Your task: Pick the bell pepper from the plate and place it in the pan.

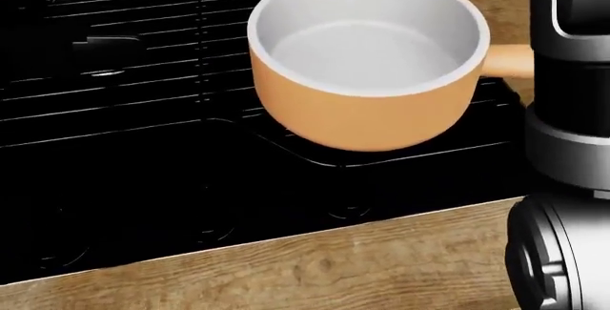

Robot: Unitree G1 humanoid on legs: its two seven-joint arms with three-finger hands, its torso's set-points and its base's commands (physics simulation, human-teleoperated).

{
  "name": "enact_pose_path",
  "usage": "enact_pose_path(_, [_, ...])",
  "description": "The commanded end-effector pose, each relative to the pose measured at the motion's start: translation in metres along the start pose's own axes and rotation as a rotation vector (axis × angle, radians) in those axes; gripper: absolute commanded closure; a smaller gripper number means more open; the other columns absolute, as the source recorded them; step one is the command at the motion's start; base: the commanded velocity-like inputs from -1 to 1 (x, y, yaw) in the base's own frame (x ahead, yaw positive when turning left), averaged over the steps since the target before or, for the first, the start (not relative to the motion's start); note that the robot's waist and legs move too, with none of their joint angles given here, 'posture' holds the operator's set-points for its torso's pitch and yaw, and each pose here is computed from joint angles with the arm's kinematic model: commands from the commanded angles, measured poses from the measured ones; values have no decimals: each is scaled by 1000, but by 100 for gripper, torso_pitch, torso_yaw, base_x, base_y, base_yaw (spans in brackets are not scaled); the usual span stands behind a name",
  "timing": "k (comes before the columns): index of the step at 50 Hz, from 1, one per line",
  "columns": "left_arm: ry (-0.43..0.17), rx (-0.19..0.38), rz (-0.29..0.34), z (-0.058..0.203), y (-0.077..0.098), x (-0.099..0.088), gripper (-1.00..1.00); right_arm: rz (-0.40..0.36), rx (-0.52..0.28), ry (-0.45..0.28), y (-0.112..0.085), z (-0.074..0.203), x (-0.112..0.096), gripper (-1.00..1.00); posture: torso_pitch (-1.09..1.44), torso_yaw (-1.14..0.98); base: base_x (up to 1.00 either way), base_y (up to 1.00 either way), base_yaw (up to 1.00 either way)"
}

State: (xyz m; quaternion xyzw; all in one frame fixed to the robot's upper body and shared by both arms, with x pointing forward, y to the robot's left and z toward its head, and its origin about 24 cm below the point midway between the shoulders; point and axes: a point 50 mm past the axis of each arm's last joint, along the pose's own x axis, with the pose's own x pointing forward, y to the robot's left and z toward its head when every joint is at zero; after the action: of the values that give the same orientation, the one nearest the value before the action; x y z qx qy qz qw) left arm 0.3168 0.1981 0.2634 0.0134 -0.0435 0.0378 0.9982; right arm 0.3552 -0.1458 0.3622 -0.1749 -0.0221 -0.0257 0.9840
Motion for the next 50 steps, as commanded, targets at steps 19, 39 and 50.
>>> enact_pose_path(19, [-84, -6, 8, 14, 1, -4, -100, -6, -199, -65, 3, 8, -1, 100, 0, 0, 0, 0, 0])
enact_pose_path(39, [-78, -8, 5, 8, 0, -3, -100, -23, -213, -73, 16, -11, 28, 100, 0, 0, 0, 0, 0])
enact_pose_path(50, [-77, -10, 9, 8, 3, -5, -100, -65, -208, -96, 16, -8, 36, 100, 0, 0, 0, 0, 0])
